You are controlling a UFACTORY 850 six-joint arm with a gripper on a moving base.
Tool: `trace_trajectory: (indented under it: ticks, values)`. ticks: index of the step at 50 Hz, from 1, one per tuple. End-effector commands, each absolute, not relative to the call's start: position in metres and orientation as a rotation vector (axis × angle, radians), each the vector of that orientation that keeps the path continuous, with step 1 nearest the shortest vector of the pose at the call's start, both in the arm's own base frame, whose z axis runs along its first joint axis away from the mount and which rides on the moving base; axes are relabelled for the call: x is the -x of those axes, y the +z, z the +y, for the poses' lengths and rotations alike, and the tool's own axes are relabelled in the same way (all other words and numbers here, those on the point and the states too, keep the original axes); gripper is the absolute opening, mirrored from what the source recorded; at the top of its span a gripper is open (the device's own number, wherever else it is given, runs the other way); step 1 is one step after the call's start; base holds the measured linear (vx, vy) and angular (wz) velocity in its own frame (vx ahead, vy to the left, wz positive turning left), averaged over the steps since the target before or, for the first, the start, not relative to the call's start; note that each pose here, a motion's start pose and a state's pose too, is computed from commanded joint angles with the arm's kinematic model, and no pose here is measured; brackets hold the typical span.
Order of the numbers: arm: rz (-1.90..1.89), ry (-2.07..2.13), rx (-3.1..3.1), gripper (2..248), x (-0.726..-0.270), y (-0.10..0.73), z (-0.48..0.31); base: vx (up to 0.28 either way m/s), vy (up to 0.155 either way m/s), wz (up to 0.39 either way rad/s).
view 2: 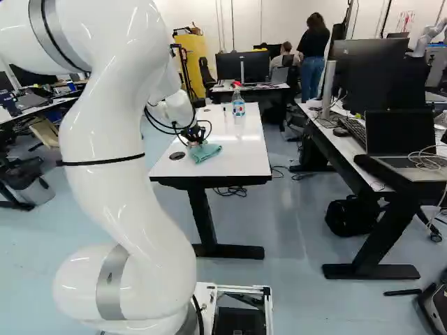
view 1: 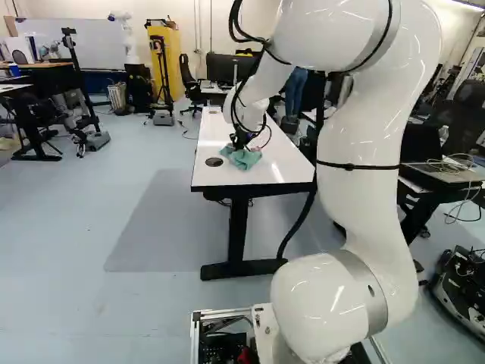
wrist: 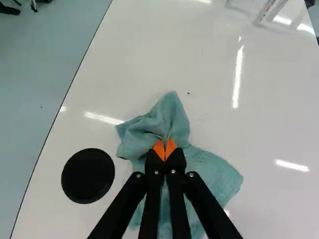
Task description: Clean the table with the green towel
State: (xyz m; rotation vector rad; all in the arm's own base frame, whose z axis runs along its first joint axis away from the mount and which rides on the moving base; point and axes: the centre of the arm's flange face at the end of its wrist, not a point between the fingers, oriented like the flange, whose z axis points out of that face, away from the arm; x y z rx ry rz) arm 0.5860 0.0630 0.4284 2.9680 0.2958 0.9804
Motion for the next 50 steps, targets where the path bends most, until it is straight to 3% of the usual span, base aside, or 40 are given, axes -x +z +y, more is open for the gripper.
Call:
trace_trajectory:
  ticks: [50]
  values:
    - [0.082,0.938,-2.949,21,-0.557,0.430,-0.020,0.000,0.000,0.000]
